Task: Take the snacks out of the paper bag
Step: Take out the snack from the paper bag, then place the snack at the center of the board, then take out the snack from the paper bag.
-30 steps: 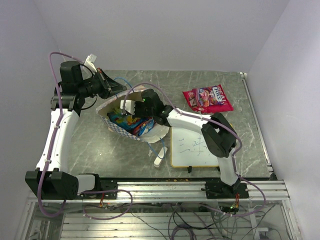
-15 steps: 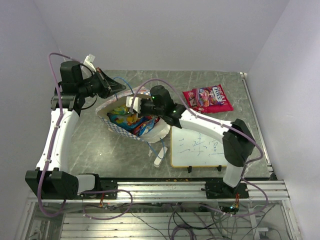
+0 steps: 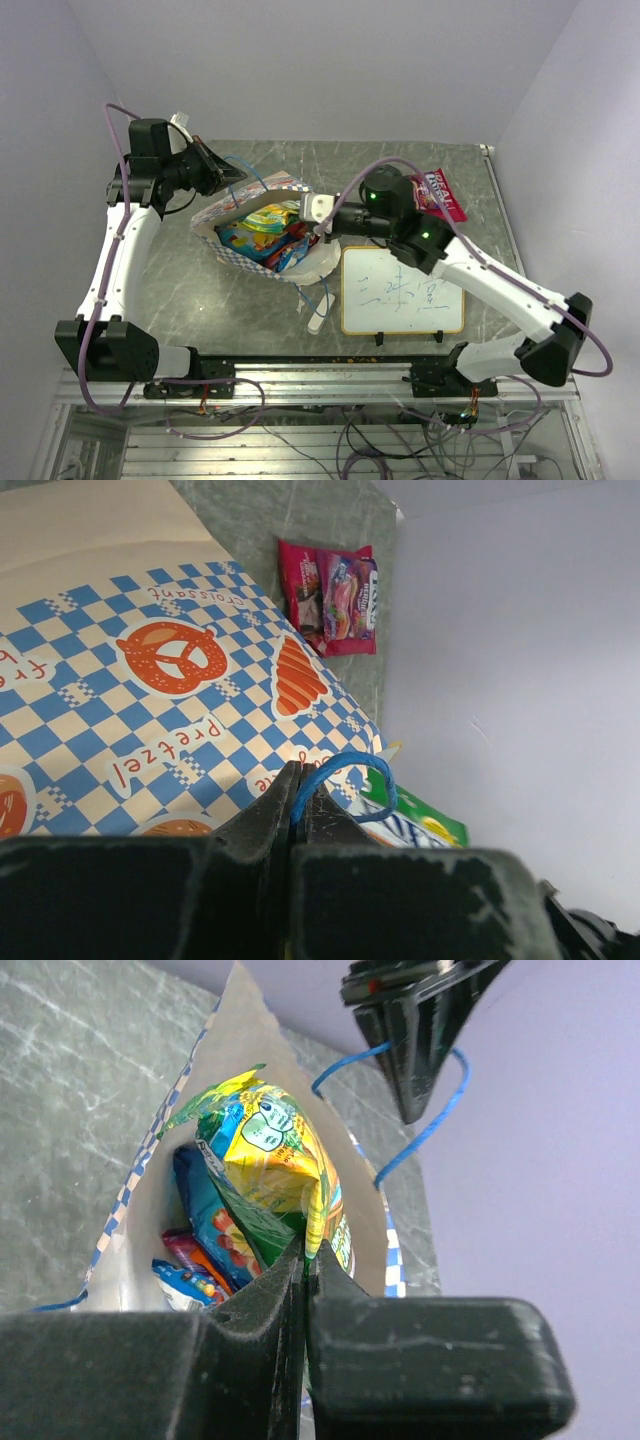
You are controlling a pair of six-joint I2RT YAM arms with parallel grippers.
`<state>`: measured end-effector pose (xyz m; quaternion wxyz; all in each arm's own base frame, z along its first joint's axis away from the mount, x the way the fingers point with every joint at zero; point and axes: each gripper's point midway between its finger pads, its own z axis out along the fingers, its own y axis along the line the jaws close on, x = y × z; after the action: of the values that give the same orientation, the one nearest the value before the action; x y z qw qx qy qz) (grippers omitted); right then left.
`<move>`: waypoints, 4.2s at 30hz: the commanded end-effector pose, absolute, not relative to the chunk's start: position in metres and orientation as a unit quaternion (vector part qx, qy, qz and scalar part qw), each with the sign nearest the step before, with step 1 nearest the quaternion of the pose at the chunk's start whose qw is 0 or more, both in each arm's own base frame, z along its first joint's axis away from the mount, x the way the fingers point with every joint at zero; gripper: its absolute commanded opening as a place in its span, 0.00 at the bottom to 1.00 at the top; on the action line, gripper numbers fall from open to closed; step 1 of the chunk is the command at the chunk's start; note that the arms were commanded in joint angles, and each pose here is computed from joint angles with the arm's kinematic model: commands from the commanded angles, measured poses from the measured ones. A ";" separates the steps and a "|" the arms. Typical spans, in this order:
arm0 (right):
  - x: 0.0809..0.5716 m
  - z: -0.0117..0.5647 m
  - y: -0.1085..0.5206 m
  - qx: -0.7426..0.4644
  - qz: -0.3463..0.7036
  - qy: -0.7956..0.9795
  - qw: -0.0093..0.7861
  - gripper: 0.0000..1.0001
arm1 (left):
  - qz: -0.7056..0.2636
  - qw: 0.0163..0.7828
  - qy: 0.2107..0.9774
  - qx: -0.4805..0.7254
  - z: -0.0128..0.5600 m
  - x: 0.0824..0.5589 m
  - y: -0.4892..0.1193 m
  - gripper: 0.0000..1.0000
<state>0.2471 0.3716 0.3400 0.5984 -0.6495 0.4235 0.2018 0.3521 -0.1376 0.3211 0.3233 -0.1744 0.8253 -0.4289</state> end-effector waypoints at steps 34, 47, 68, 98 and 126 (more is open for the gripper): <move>0.499 0.224 0.074 -0.500 -0.152 0.632 0.573 0.00 | -0.437 0.322 0.827 -0.149 0.328 0.363 -0.138 0.07; 0.513 0.173 0.064 -0.531 -0.160 0.647 0.523 0.00 | -0.431 0.321 0.831 -0.142 0.326 0.373 -0.137 0.07; 0.467 0.083 0.044 -0.527 -0.157 0.696 0.461 0.08 | -0.442 0.316 0.827 -0.142 0.325 0.372 -0.140 0.07; 0.430 0.154 0.046 -0.369 -0.076 0.747 0.548 0.67 | -0.467 0.322 0.815 -0.119 0.342 0.342 -0.154 0.07; 0.242 0.258 0.384 -0.701 0.222 0.400 0.548 0.57 | -0.507 0.344 0.780 -0.123 0.375 0.337 -0.164 0.07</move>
<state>0.2484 0.3650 0.2790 0.5725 -0.6591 0.4282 0.2336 0.3459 -0.1581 0.3565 0.3243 -0.1461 0.7935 -0.4939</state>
